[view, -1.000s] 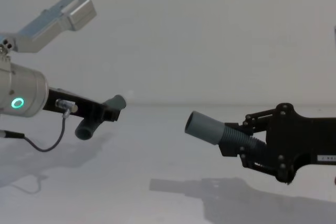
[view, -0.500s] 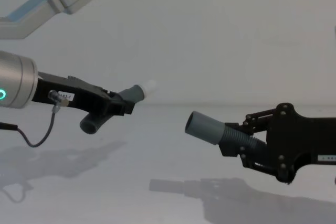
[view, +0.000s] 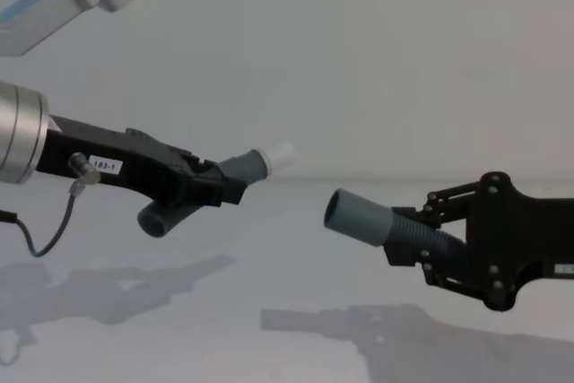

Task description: Use both hands to pick up one end of the pipe from the table, align the ends, and insert them.

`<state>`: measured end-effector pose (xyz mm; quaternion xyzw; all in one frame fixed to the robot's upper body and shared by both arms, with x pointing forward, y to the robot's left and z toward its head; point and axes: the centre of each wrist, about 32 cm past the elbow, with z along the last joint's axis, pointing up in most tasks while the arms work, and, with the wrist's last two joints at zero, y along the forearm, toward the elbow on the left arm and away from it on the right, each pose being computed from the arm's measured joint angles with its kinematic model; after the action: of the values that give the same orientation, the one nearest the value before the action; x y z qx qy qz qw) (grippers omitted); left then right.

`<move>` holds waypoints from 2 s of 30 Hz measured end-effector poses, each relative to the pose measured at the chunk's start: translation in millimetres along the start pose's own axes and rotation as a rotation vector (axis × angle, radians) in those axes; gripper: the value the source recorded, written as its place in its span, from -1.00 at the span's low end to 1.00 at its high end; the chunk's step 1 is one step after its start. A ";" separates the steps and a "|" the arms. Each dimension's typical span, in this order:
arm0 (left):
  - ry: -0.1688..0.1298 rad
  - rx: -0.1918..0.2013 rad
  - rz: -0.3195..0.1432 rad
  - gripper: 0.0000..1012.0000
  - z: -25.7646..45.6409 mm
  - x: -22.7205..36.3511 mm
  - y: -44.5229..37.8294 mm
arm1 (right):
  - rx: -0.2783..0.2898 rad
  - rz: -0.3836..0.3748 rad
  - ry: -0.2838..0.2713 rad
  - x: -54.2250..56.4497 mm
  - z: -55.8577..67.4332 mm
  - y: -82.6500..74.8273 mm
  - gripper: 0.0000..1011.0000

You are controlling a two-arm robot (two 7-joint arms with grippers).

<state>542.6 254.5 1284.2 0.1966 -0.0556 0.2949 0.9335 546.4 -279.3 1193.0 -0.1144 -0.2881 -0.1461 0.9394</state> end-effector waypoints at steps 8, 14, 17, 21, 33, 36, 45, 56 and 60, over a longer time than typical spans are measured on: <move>-0.018 -0.003 -0.048 -0.34 1.5 2.3 1.5 | 0.011 0.014 -0.056 8.0 -5.9 -10.3 -0.49; -0.027 -0.002 -0.076 -0.34 2.5 5.5 0.7 | -0.002 0.016 -0.090 14.2 -9.7 -18.2 -0.49; -0.031 -0.002 -0.087 -0.34 3.3 6.9 0.2 | -0.015 0.012 -0.102 16.7 -11.4 -21.4 -0.48; -0.036 -0.002 -0.110 -0.34 5.0 9.5 -1.1 | -0.031 0.004 -0.116 19.7 -13.3 -24.6 -0.49; -0.044 0.002 -0.184 -0.34 11.4 15.4 -5.7 | -0.090 -0.025 -0.142 26.0 -21.6 -32.4 -0.49; -0.045 0.007 -0.205 -0.34 13.2 16.3 -7.1 | -0.107 -0.037 -0.144 27.1 -24.3 -34.0 -0.48; -0.043 0.031 -0.253 -0.34 17.5 17.9 -11.1 | -0.138 -0.070 -0.149 31.3 -29.2 -36.0 -0.49; -0.043 0.058 -0.293 -0.34 21.2 20.4 -18.0 | -0.143 -0.098 -0.170 37.0 -30.0 -37.2 -0.49; -0.044 0.065 -0.302 -0.34 22.2 21.8 -20.2 | -0.137 -0.101 -0.191 38.8 -29.7 -37.6 -0.49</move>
<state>572.3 242.0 1302.6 0.2392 -0.0362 0.1482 0.9589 579.4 -331.3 1196.2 -0.1770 -0.3708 -0.2010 0.8893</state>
